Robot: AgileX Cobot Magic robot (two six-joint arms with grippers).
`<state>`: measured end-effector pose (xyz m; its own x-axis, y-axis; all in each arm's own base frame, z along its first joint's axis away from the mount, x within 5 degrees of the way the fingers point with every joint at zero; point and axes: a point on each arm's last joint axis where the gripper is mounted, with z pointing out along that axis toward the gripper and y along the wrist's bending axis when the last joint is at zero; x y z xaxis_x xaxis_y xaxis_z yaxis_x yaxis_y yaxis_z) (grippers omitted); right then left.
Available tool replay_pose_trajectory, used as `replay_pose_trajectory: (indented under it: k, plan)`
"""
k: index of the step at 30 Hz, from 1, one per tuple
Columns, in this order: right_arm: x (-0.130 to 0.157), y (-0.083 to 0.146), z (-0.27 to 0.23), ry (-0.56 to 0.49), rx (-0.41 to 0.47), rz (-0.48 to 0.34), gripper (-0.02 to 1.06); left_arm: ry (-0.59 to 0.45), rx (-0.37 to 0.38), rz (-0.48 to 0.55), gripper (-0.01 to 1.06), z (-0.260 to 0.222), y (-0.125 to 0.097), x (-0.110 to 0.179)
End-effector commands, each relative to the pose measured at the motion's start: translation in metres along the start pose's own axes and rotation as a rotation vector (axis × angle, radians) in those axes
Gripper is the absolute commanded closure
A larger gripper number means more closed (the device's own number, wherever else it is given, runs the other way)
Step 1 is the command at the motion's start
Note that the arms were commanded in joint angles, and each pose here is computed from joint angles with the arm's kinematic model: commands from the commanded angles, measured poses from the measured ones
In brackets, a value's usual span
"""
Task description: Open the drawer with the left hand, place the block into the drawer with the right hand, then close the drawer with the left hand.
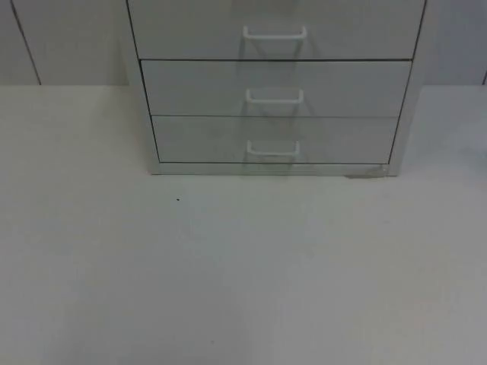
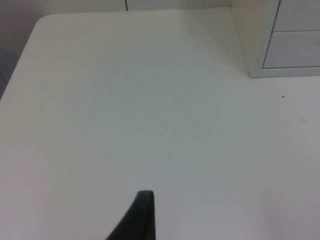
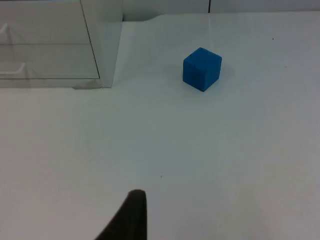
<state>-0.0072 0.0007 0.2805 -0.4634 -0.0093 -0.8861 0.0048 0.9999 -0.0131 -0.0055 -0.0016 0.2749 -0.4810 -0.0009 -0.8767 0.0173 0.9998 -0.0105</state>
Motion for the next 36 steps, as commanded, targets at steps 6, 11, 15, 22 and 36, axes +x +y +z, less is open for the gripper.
replay_pose_trajectory:
  k: [6,11,15,22,36]
  plan:
    - [-0.023,0.0,-0.004,-0.026,0.005,-0.03,0.0,-0.023,-0.006,-0.007,0.0,-0.002,0.0,-0.006]
    - [-0.054,-0.001,0.006,-0.024,0.005,-0.03,0.0,0.011,-0.005,-0.008,0.0,-0.001,0.0,-0.024]
    - [-0.085,-0.003,0.025,-0.002,0.012,-0.035,0.0,0.11,-0.005,-0.01,0.0,0.015,0.0,-0.043]
    - [-0.118,-0.004,0.068,0.113,0.007,-0.034,0.0,0.234,0.028,-0.045,0.0,0.057,-0.002,-0.065]
    - [-0.116,-0.005,0.139,0.378,-0.005,-0.044,0.0,0.41,0.025,-0.049,0.0,0.129,-0.001,-0.1]
